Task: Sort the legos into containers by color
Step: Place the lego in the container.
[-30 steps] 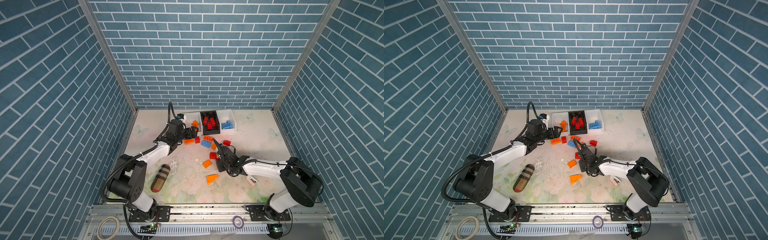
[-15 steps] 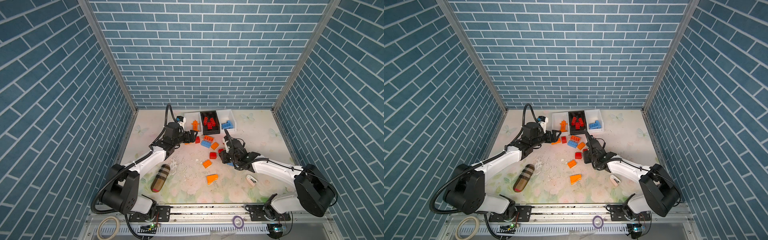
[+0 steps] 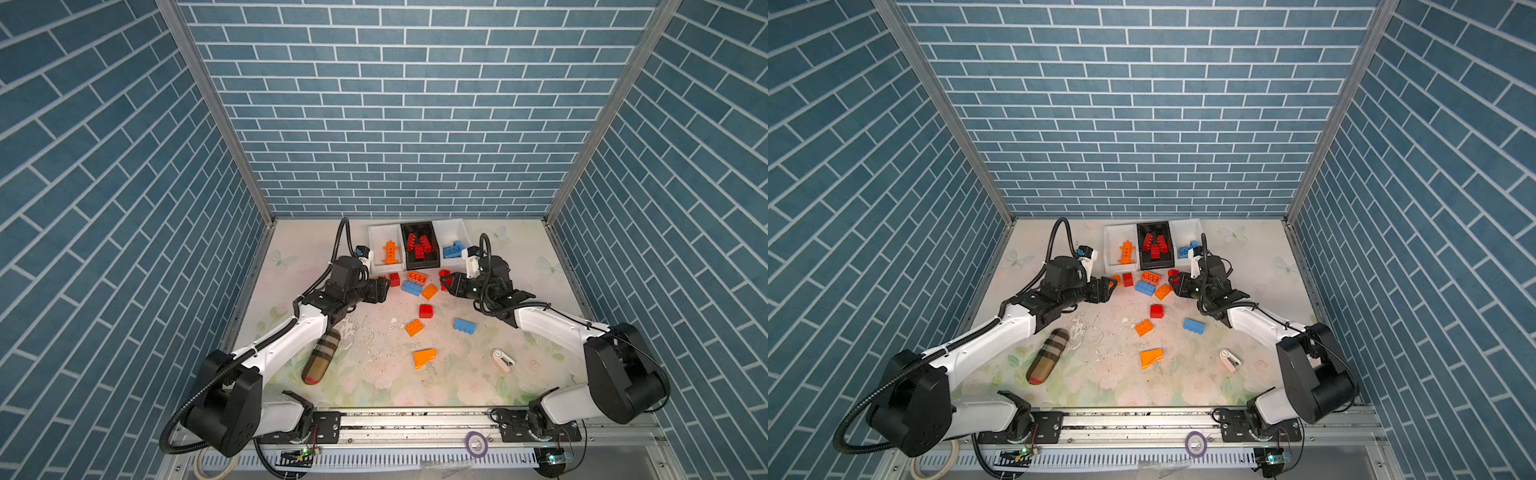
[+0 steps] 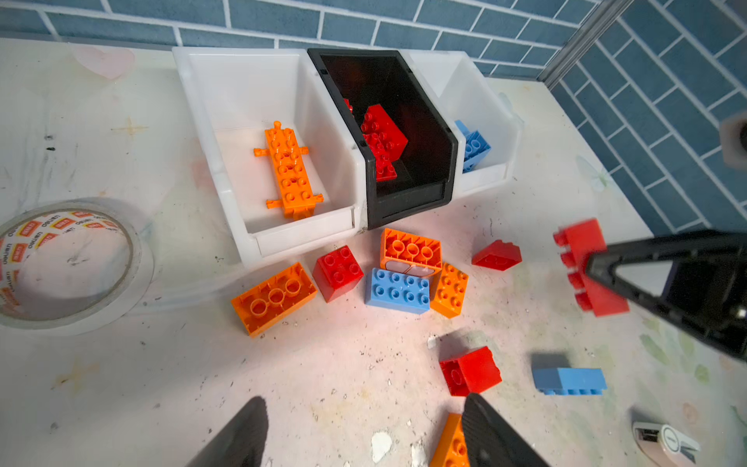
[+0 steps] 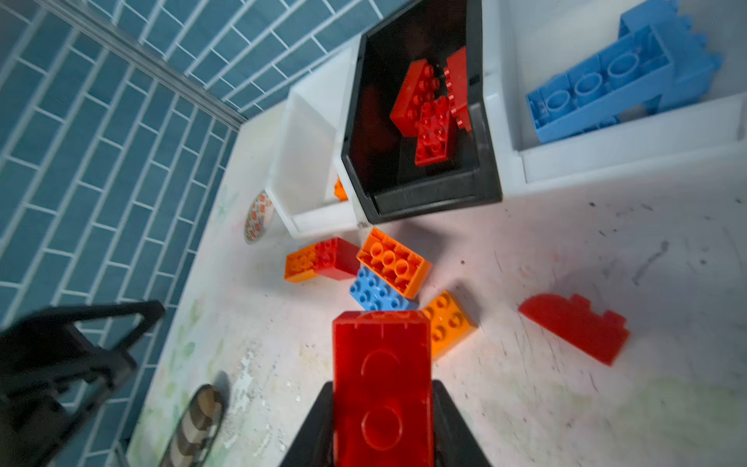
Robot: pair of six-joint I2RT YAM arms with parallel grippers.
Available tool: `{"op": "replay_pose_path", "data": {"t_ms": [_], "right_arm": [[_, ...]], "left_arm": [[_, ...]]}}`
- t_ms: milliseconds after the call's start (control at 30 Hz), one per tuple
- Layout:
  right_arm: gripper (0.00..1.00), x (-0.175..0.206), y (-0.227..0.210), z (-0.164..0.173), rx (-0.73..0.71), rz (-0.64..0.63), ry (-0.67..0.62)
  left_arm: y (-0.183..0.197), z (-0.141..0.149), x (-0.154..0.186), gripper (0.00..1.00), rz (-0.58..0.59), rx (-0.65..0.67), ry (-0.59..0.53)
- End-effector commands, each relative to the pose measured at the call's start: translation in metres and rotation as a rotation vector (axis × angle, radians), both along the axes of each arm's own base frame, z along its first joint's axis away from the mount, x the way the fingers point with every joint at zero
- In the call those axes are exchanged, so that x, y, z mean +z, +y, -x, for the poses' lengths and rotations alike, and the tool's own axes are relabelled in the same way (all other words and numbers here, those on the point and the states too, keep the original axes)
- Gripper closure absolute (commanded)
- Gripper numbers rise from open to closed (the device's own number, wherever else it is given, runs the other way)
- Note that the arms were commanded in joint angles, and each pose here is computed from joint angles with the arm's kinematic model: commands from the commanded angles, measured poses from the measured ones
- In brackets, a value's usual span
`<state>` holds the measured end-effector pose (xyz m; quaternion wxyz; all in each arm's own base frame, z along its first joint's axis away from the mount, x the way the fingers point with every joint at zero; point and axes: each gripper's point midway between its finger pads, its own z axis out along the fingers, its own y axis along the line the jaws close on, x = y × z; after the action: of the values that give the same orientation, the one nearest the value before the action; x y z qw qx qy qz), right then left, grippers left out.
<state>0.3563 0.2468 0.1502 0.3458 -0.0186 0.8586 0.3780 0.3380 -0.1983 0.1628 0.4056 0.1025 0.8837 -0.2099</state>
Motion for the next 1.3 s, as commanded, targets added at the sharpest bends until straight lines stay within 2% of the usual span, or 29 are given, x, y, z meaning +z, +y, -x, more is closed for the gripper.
{"op": "replay_pose_path", "data": {"t_ms": [0,233,400,667,900,1133,1267], "right_arm": [[0.72,0.038,0.018,-0.02,0.034,-0.176,-0.038],[0.73,0.046,0.031,-0.058,0.046,-0.343,0.008],[0.73,0.04,0.042,-0.087,0.033,-0.352,0.037],[0.69,0.027,0.05,-0.134,-0.033,-0.338,0.081],[0.66,0.007,0.052,-0.163,-0.064,-0.29,0.103],[0.61,-0.013,0.051,-0.183,-0.075,-0.209,0.118],[0.5,-0.017,0.049,-0.186,-0.077,-0.178,0.123]], "left_arm": [[0.013,0.015,-0.017,0.23,-0.102,0.033,0.027],[0.026,0.032,-0.039,0.24,-0.162,0.083,0.074],[0.04,0.038,-0.049,0.24,-0.221,0.131,0.106],[0.05,0.039,-0.067,0.23,-0.246,0.204,0.154],[0.046,0.025,-0.069,0.19,-0.228,0.245,0.156],[0.042,-0.003,-0.073,0.15,-0.202,0.315,0.158],[0.036,-0.021,-0.075,0.14,-0.179,0.331,0.158]]}}
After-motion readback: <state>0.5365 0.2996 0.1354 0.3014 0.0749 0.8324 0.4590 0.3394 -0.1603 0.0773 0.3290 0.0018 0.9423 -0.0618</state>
